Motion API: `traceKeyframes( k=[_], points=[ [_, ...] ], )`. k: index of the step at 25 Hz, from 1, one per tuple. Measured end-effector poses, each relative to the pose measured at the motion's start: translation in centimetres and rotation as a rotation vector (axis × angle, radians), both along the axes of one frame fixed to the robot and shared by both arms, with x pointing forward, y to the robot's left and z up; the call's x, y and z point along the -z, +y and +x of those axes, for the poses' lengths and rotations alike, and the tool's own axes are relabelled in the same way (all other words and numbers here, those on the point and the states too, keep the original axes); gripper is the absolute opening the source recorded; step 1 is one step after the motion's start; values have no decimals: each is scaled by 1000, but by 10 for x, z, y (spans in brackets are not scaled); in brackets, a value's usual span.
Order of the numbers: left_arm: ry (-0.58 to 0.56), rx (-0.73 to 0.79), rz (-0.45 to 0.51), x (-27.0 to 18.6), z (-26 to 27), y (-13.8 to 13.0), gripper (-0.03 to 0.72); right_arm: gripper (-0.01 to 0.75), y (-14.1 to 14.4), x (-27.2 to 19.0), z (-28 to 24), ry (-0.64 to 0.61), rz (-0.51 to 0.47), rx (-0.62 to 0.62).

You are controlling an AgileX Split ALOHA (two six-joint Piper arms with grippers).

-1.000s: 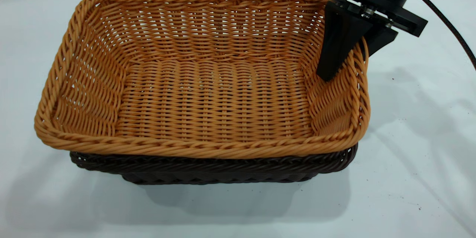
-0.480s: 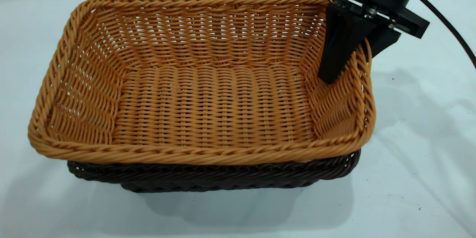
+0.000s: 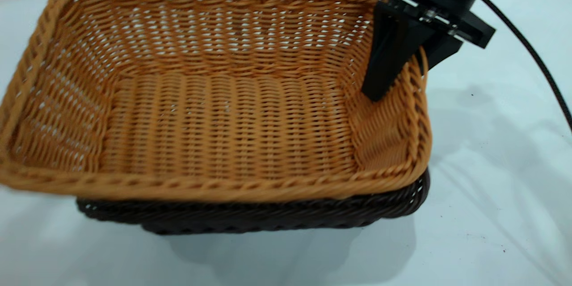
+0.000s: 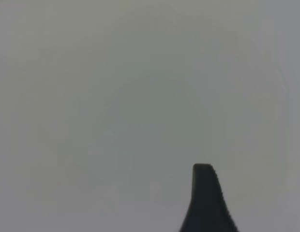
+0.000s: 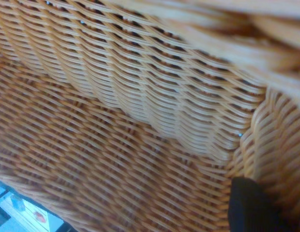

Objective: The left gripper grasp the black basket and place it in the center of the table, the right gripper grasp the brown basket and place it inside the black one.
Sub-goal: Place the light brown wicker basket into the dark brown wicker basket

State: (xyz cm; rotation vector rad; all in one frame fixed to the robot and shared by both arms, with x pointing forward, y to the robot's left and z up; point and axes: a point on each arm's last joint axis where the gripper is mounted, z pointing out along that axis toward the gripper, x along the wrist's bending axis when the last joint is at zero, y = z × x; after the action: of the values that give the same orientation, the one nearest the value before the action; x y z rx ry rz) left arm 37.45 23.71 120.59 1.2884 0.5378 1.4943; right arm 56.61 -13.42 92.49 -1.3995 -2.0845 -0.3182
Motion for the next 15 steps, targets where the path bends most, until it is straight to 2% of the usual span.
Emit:
traceKeyframes(
  k=[3,10,15],
  points=[
    [0,1,0,0,0,0,418,157,1,0,-1,4,-5,-14],
    [-1,1,2,0,0,0,418,309,-4,3,-2,-12,-49,-46],
    [-1,1,2,0,0,0,418,353,-3,2,-1,-16,-46,-41]
  ],
)
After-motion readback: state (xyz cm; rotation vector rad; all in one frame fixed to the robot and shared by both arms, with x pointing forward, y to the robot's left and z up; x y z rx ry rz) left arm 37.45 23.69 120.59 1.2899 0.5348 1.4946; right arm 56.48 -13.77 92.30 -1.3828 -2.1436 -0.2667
